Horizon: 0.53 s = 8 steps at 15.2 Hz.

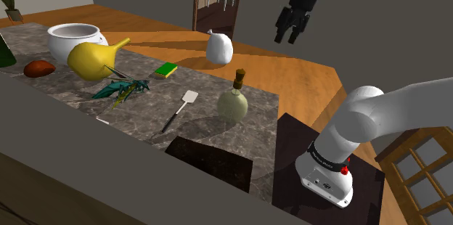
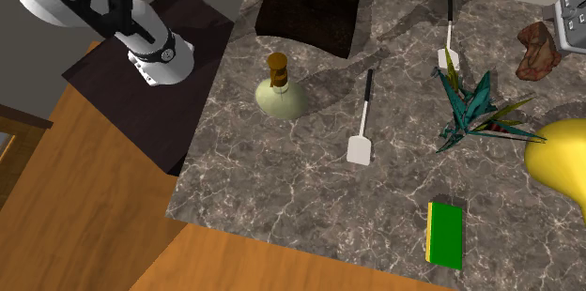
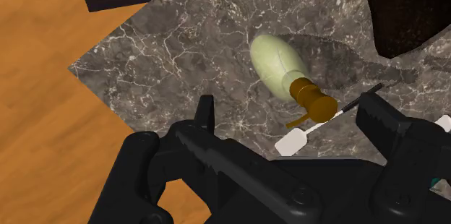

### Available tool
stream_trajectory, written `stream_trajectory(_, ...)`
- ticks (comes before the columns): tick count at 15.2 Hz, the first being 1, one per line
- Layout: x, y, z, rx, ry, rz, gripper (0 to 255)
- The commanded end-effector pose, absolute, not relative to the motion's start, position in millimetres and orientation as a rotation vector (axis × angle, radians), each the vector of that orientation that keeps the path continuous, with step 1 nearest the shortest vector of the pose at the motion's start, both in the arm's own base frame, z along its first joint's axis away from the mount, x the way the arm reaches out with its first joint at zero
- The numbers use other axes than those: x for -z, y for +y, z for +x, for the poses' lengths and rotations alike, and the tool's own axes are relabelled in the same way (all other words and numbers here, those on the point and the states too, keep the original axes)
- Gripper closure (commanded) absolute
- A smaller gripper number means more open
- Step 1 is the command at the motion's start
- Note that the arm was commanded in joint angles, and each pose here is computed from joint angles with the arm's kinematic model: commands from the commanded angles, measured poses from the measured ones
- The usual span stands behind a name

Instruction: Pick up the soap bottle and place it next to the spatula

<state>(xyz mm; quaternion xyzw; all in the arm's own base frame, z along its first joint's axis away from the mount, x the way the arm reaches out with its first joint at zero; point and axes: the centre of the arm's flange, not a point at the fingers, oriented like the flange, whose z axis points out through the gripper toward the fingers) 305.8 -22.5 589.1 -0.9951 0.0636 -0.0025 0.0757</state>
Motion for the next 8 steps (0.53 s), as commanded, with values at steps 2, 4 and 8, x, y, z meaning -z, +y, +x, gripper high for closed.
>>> stream_trajectory(2,-577,-20,305,0.039,0.147,-2.980,0)
stream_trajectory(4,-551,-14,305,0.103,0.061,-2.969,0)
stream_trajectory(8,-501,-1,308,0.228,-0.110,-2.937,0)
